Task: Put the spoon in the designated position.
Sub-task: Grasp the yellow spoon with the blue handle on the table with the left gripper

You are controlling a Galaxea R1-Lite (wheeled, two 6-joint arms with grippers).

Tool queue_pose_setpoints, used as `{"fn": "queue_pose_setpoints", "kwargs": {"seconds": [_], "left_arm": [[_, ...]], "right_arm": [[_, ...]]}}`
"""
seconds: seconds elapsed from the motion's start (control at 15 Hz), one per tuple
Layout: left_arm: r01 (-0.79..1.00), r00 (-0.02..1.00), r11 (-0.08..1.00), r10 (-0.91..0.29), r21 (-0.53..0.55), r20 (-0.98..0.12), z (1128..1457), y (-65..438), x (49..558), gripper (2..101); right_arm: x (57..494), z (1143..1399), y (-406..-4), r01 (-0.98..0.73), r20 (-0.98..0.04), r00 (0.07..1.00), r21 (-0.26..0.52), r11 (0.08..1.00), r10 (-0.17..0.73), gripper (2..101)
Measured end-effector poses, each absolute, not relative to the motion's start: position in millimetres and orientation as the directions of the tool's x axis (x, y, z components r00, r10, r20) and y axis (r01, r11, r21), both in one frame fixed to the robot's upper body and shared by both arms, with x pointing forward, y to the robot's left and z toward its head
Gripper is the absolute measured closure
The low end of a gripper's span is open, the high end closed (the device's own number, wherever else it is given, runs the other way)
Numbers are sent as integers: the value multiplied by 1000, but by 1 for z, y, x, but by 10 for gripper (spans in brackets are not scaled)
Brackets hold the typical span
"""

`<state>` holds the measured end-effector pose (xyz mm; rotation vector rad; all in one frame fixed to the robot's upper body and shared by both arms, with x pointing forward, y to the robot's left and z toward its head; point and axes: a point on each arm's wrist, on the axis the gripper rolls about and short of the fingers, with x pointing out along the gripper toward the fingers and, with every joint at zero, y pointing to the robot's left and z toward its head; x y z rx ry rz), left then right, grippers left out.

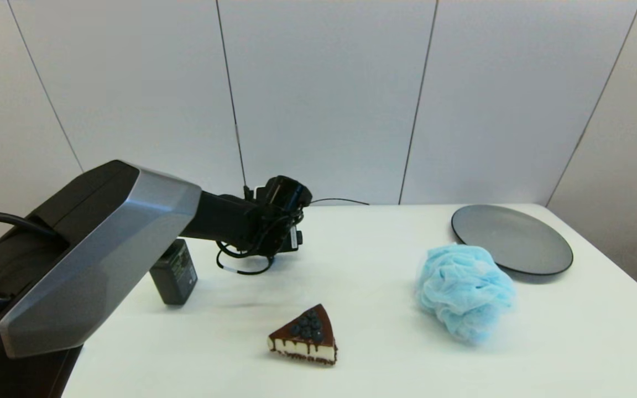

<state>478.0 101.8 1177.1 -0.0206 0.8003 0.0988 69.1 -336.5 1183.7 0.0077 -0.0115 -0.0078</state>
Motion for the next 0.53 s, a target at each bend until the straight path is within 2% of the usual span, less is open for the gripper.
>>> {"fn": "queue_pose_setpoints", "kwargs": {"seconds": [0.4,0.53], "left_arm": [[-94,695,995,79,18,-715,1179,104,481,53],[-96,695,995,81,19,-714,1179,104,481,211]], "right_arm": [[69,1184,-337,7,12,1000,9,1000,-7,43],[69,1184,-337,8,12,1000,9,1000,-8,43]]}}
